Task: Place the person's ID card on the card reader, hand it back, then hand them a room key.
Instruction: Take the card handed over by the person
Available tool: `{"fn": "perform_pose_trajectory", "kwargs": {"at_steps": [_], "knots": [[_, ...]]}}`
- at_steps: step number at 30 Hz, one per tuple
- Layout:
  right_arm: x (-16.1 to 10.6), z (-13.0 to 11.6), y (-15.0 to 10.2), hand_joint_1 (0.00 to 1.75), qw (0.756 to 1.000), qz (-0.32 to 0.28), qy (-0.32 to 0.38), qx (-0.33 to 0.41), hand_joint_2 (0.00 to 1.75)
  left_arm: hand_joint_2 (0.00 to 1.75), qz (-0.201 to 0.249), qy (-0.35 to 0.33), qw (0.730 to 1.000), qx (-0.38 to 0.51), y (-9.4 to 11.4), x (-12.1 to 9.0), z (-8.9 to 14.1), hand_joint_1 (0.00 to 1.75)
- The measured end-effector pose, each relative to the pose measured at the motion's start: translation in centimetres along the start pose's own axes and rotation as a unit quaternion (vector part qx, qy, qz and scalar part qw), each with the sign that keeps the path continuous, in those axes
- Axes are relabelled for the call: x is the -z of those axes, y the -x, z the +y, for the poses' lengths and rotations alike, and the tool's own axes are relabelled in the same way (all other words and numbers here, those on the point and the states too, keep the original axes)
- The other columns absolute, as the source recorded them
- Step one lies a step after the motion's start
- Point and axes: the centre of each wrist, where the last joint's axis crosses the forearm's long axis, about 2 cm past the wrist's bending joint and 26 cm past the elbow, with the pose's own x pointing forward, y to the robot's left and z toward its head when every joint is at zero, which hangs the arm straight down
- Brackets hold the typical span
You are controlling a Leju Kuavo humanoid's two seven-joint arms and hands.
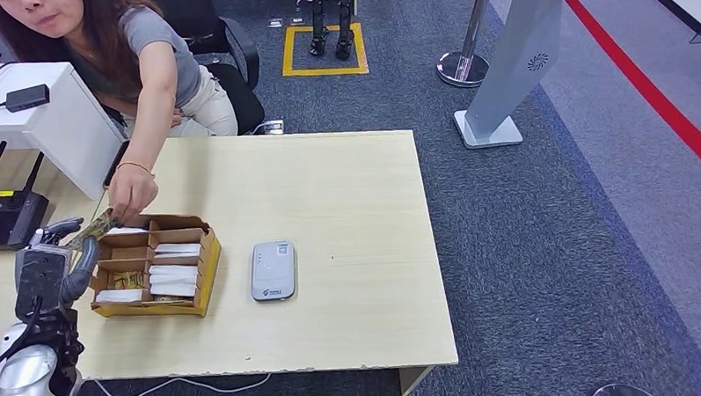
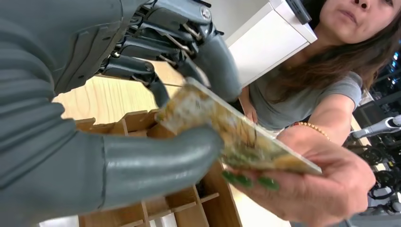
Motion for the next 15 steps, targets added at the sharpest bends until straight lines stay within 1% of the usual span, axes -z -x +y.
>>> {"fn": "perform_pose_trajectory", "kwargs": {"at_steps": [15], "knots": [[0.00,-0.02,-0.04,0.00,1.000,-0.003,0.005,-0.003,0.00,1.75,0.004,-0.007,1.000,0.005,0.24,-0.08,0.04,1.75]]}}
